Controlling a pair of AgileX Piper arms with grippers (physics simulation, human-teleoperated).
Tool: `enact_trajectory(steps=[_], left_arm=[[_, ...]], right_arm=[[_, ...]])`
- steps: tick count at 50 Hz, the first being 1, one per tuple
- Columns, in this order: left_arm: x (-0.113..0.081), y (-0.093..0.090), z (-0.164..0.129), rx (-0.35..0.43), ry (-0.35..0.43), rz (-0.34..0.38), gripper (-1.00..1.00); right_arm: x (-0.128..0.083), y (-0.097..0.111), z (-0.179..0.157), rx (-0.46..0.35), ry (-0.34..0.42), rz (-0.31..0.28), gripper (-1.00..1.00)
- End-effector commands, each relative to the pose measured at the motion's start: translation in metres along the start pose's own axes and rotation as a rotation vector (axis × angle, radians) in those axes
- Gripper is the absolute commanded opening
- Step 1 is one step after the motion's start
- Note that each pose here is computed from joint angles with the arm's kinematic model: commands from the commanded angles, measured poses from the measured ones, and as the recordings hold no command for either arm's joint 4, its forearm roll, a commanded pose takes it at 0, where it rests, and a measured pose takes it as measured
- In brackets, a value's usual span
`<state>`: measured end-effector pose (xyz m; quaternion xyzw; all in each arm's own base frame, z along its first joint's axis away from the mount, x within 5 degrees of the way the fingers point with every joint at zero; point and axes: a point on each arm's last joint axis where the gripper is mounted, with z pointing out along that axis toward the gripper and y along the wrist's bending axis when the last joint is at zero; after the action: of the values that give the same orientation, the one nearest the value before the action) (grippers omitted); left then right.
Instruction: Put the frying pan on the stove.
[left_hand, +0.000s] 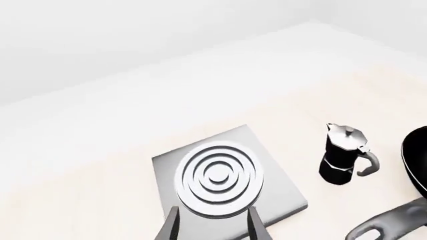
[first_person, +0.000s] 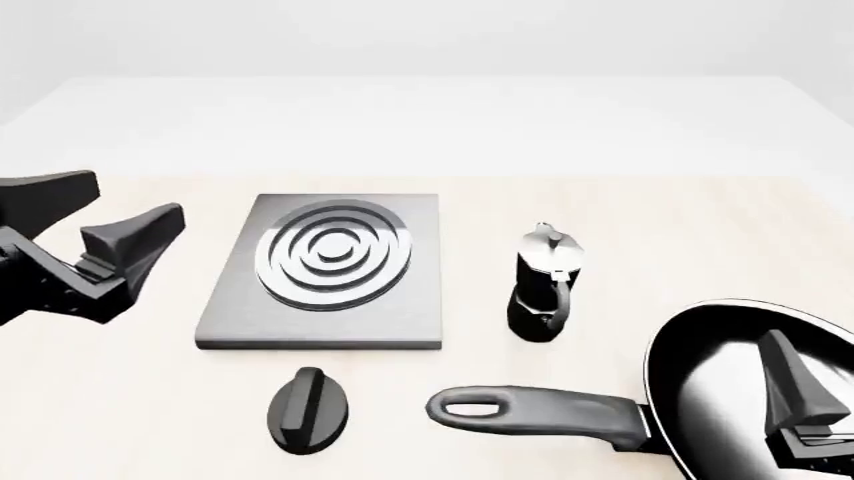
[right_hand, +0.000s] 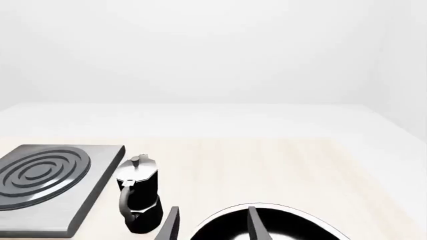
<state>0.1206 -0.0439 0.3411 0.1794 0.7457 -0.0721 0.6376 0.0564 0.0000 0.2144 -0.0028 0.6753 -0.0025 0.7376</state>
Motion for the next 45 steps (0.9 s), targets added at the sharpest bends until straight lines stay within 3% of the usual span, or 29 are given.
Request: enact_trajectory(steps=[1,5,8,14,16,18,20,23,25,32,34,36,45], left_arm=[[-0.031,-0.015,0.026,0.124,0.071,0.061,1.0],[-0.035,-0.016,0.038,0.132,0.115,0.086,1.0],[-0.047,-0.017,0.037,0.147,0.101,0.102,1.0],[-0.051,-0.033,0.046,0.234,0.154,0.147,1.0],[-0.059,-0.036,0.041,0.252,0.127,0.14,1.0],[-0.052,-0.043,0.055,0.281,0.197,0.19,1.0],[-0.062,-0.044,0.047,0.295,0.159,0.176,1.0],[-0.061,-0.049,0.051,0.317,0.18,0.208,1.0],[-0.068,-0.051,0.046,0.331,0.149,0.213,1.0],[-0.073,-0.07,0.056,0.414,0.199,0.266,1.0],[-0.073,-0.067,0.059,0.398,0.205,0.268,1.0],[-0.071,-0.078,0.064,0.439,0.232,0.3,1.0],[-0.083,-0.088,0.073,0.478,0.277,0.344,1.0]], right_arm=[[0.0,0.0,0.0,0.0,0.0,0.0,1.0],[0.0,0.0,0.0,0.0,0.0,0.0,1.0],[0.0,0.0,0.0,0.0,0.0,0.0,1.0],[0.0,0.0,0.0,0.0,0.0,0.0,1.0],[0.0,0.0,0.0,0.0,0.0,0.0,1.0],[0.0,0.0,0.0,0.0,0.0,0.0,1.0],[0.0,0.0,0.0,0.0,0.0,0.0,1.0],[0.0,0.0,0.0,0.0,0.0,0.0,1.0],[0.0,0.0,0.0,0.0,0.0,0.0,1.0],[0.0,0.0,0.0,0.0,0.0,0.0,1.0],[0.0,0.0,0.0,0.0,0.0,0.0,1.0],[0.0,0.0,0.0,0.0,0.0,0.0,1.0],[0.0,0.0,0.0,0.0,0.0,0.0,1.0]])
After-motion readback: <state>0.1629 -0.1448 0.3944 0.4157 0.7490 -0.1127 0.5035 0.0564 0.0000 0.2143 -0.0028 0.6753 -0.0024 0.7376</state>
